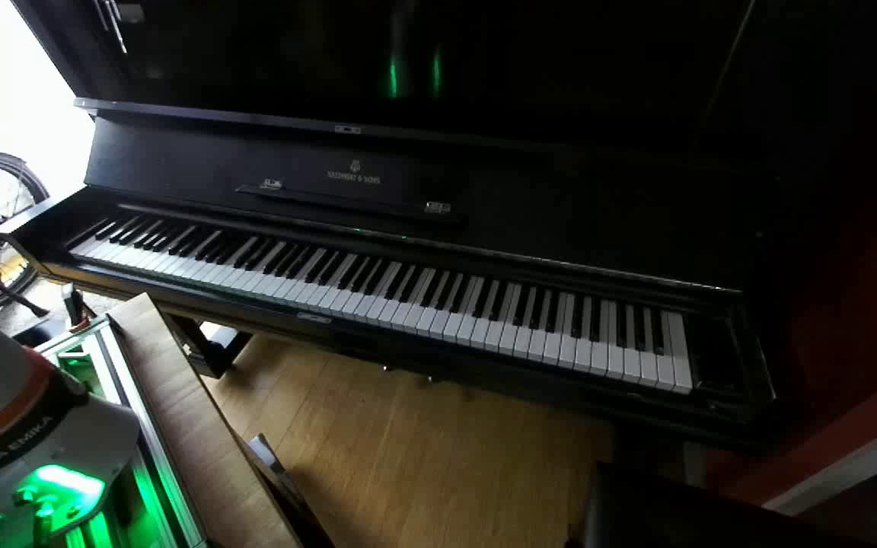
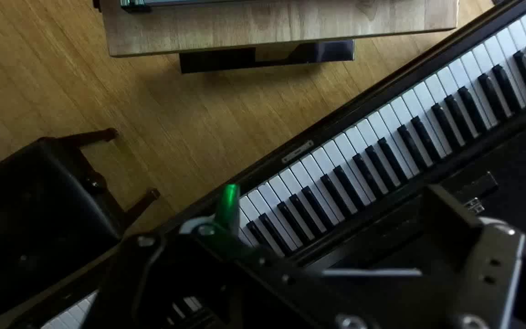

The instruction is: Press a white key on the right keys of the piano

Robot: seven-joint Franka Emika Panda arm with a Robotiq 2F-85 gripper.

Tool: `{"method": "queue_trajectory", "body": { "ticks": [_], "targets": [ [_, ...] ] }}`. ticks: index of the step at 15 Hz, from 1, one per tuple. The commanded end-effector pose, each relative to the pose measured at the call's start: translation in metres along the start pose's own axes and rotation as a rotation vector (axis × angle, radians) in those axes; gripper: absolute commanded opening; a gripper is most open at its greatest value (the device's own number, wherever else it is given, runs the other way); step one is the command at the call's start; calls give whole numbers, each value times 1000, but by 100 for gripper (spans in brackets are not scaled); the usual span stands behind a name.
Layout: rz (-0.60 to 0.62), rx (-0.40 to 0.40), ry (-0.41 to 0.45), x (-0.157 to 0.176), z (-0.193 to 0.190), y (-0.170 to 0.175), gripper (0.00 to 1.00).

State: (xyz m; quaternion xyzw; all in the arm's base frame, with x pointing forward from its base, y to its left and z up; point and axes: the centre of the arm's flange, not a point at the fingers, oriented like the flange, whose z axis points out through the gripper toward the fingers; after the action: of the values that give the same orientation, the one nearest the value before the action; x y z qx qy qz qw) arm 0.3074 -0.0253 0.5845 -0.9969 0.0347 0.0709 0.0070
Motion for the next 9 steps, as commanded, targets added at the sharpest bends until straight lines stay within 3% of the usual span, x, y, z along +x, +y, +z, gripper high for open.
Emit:
{"method": "queue_trajectory", "body": {
  "ticks": [1,4,5,6,9],
  "targets": [
    [0,0,0,0,0,0,100],
    [0,0,0,0,0,0,100],
    [-49,12,-42,2,4,0,100],
    [26,-22,-95,14,12,16,100],
    [66,-78,-233,33,40,75,100]
  ]
}}
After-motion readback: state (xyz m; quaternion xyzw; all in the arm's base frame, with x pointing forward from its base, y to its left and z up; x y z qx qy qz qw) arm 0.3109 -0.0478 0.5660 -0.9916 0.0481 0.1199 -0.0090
